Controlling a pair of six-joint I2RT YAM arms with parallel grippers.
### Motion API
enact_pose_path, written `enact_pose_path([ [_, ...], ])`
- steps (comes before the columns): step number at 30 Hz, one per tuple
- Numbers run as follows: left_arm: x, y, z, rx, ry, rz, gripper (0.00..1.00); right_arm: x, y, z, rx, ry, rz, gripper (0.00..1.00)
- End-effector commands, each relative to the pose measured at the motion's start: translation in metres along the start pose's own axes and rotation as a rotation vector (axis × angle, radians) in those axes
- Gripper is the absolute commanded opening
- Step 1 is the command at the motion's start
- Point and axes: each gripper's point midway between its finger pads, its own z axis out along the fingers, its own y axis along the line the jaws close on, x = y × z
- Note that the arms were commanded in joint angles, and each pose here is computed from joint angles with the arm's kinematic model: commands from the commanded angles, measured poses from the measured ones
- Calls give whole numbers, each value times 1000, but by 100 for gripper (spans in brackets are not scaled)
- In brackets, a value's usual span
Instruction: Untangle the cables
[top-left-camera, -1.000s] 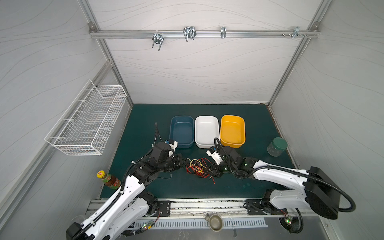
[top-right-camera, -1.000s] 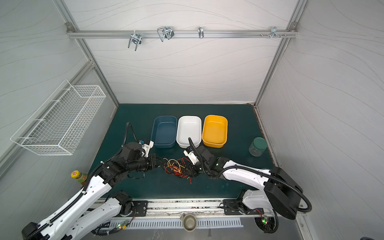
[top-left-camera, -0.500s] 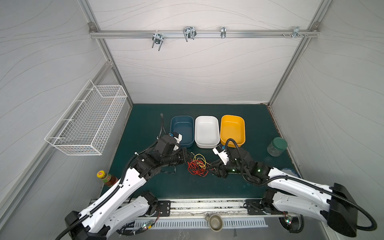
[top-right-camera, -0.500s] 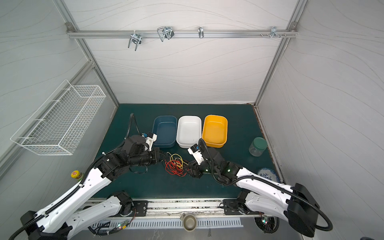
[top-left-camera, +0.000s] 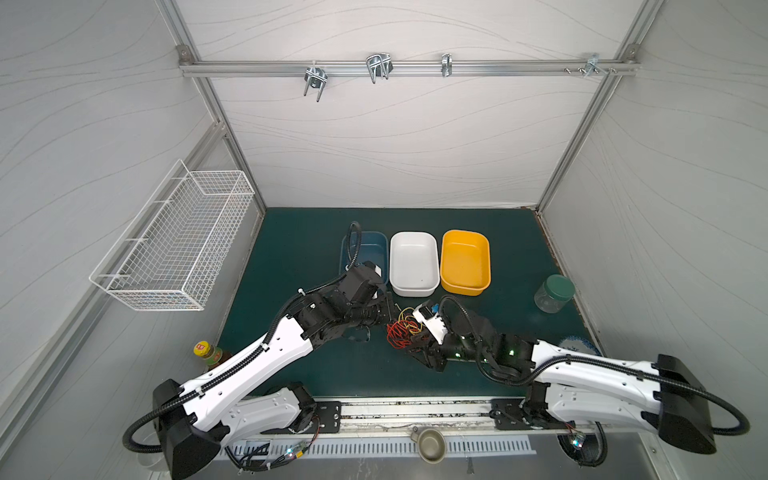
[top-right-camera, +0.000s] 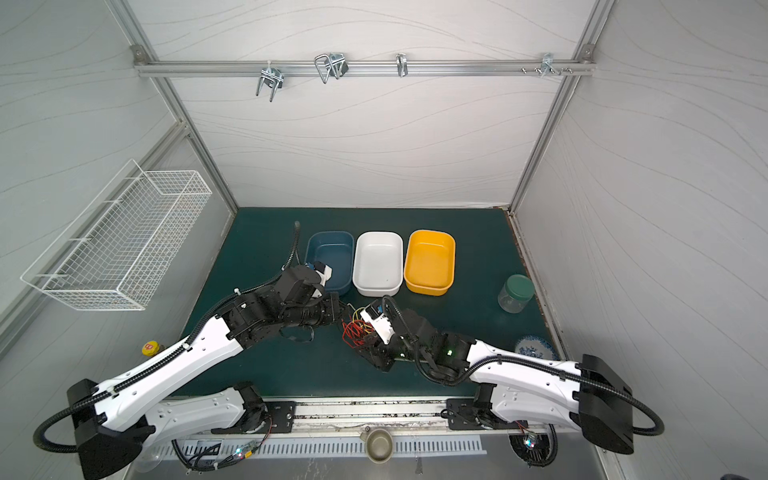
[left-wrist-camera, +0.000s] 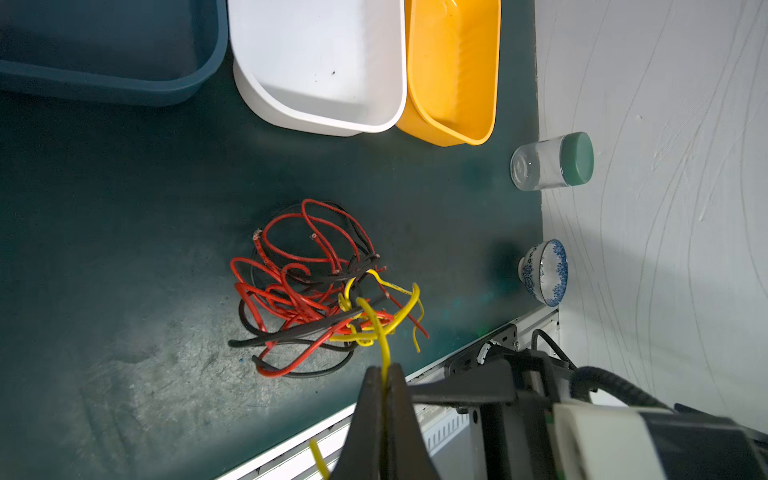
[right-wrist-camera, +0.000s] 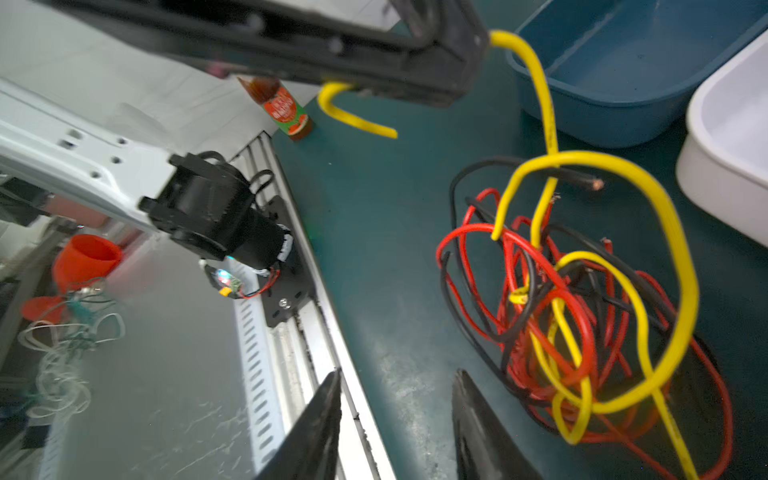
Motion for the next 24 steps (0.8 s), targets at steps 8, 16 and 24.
enact_pose_path([
  [8, -12, -29, -13, 134, -93, -25, 0, -14, -37, 29, 167, -51, 63, 50],
  [16, -7, -31, -26, 182, -92, -38, 0, 5, -68, 32, 224, -55, 176, 47],
  [24, -2, -26, -33, 174, -83, -34, 0, 27, -92, 26, 277, -42, 261, 38],
])
